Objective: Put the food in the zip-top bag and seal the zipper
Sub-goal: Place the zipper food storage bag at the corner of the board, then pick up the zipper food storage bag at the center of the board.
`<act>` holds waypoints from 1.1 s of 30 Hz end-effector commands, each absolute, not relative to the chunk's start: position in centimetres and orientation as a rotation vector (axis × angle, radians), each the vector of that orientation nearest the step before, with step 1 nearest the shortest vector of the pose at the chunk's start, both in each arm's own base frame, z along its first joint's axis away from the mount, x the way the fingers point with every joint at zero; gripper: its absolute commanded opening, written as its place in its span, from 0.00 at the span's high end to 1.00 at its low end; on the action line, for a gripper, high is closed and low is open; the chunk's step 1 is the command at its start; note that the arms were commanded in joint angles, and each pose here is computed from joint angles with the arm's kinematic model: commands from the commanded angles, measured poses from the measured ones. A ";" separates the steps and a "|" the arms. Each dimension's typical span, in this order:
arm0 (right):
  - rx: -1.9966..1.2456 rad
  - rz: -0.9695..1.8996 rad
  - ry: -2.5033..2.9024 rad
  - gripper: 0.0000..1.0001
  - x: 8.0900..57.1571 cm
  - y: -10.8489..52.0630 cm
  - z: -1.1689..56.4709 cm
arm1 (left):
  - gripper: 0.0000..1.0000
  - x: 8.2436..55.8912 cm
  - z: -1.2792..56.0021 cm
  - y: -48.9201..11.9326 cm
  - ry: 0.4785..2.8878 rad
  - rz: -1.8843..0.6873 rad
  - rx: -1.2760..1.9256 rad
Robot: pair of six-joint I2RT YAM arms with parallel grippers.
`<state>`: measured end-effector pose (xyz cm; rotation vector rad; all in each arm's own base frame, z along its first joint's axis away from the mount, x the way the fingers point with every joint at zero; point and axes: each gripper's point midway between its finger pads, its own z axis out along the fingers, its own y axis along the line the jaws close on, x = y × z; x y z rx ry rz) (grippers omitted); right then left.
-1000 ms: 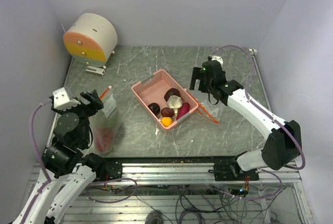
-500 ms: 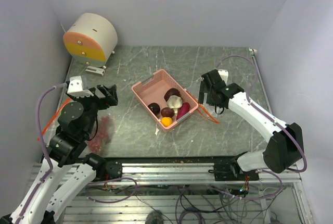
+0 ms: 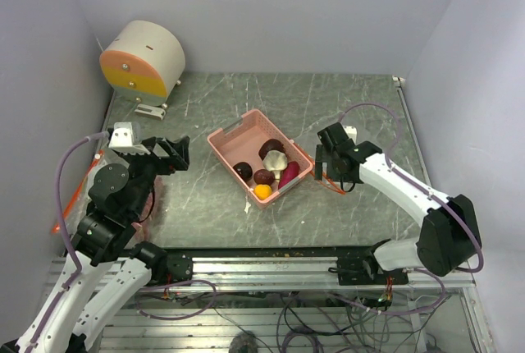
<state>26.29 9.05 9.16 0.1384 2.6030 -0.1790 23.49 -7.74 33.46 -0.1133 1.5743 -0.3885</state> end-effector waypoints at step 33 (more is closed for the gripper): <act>0.256 -0.434 2.182 0.98 34.2 6.2 12.1 | 0.01 23.1 34.2 -8.0 1.555 -0.392 -0.056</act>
